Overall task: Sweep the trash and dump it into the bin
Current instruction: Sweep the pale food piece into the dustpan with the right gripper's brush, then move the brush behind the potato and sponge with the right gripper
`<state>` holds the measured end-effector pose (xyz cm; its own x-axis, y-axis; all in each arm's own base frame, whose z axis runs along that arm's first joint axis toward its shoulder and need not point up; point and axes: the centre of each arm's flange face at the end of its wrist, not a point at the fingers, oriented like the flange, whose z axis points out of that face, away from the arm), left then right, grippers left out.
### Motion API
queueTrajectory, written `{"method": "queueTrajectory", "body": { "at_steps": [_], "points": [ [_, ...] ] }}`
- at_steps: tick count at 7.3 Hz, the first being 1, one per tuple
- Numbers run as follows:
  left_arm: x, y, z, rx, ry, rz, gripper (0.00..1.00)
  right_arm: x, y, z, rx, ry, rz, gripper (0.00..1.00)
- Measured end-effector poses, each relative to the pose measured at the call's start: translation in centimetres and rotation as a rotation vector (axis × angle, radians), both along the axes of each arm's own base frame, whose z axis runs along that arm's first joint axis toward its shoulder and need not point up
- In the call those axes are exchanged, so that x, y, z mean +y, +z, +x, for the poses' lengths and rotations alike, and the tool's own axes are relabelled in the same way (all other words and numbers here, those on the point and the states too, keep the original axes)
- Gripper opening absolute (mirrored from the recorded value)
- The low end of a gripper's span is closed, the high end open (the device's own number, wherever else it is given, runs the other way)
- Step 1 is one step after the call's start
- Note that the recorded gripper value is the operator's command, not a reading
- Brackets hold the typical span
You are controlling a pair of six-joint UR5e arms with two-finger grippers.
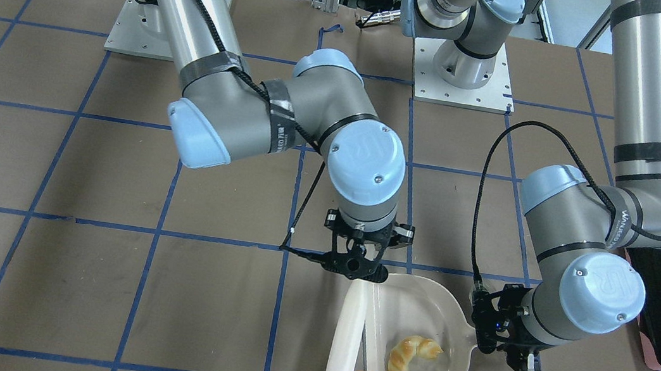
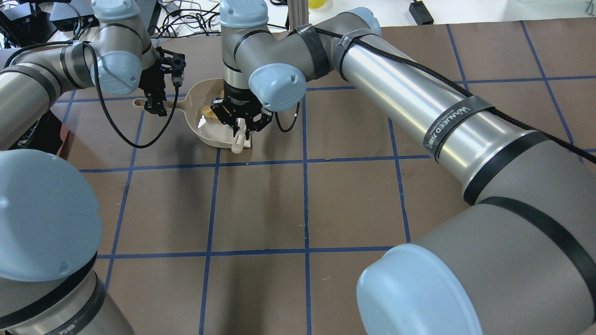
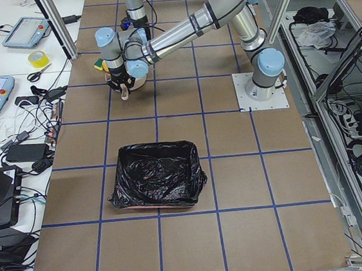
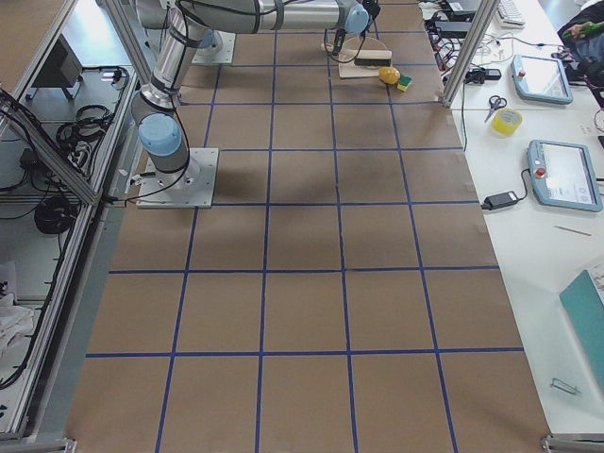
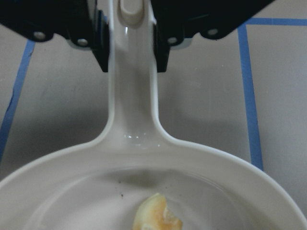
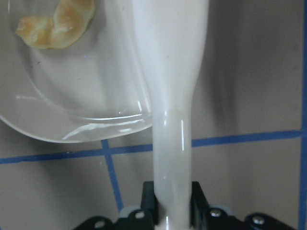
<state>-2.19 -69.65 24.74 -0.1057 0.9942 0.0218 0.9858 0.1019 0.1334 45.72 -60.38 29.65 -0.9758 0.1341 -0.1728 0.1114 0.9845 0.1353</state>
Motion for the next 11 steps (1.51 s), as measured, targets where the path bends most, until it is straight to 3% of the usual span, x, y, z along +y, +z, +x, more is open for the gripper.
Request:
{"method": "queueTrajectory", "body": {
  "at_steps": [2,5,7,11],
  "points": [
    [-0.1,0.1,0.0,-0.004,0.027,-0.004,0.11,-3.2,-1.5,-3.8,0.064,0.117,-0.052,0.0],
    [0.1,-0.2,0.0,-0.007,0.093,-0.005,0.11,-7.9,-3.5,-6.8,0.089,0.188,-0.109,0.0],
    [0.1,-0.4,-0.5,-0.009,0.15,-0.008,0.11,-10.3,-4.6,-7.8,0.1,0.204,-0.128,0.0],
    [0.1,-0.5,-1.4,-0.011,0.158,-0.009,0.11,-12.5,-6.0,-8.9,0.111,0.192,-0.133,0.0]
  ]
}}
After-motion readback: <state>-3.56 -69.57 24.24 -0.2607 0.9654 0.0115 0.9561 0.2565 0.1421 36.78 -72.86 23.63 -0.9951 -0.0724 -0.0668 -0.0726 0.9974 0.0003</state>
